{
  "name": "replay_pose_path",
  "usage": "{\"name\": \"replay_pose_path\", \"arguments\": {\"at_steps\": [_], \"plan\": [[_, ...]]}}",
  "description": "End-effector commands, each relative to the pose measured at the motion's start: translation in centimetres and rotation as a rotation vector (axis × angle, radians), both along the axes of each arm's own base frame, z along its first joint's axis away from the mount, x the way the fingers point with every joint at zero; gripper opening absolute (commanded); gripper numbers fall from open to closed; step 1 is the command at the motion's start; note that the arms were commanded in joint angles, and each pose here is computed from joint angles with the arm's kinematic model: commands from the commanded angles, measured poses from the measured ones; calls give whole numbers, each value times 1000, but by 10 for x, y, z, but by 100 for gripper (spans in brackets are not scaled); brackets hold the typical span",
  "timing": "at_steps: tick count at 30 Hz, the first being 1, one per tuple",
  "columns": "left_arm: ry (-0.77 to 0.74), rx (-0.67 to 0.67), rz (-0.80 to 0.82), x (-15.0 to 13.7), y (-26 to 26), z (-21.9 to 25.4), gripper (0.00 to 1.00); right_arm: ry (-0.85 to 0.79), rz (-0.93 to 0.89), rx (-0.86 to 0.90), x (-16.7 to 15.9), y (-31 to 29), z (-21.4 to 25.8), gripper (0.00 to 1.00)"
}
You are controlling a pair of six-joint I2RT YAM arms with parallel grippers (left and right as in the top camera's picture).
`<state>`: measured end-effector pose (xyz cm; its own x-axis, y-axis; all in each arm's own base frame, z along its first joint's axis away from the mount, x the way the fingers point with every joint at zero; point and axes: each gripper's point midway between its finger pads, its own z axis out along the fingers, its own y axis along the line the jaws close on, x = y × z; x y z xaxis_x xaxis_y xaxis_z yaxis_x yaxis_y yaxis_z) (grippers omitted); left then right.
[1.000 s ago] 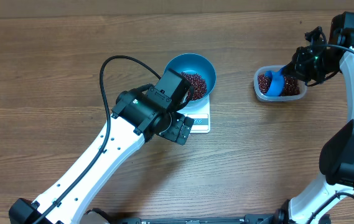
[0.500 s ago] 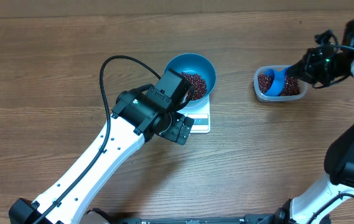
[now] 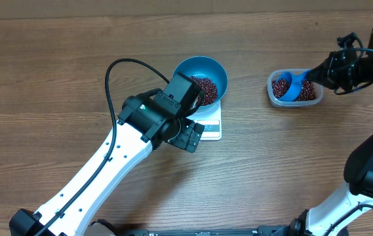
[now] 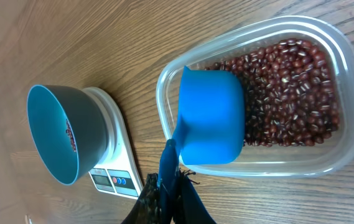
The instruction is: Scoop item into bowl and weigh 150g on scale
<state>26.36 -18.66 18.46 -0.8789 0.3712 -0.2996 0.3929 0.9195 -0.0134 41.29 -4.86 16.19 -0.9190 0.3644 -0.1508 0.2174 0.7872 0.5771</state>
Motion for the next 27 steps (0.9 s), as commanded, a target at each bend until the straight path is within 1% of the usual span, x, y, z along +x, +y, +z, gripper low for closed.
{"name": "replay_pose_path", "arguments": {"at_steps": [1,15,27], "plan": [[-22,-12,8,3,-1,8,100,-30,-14,35,-2,-6,9,4],[-22,-12,8,3,-1,8,100,-36,-72,89,-13,-32,13,4],[-22,-12,8,3,-1,8,99,-170,-53,294,-16,-32,45,4]]}}
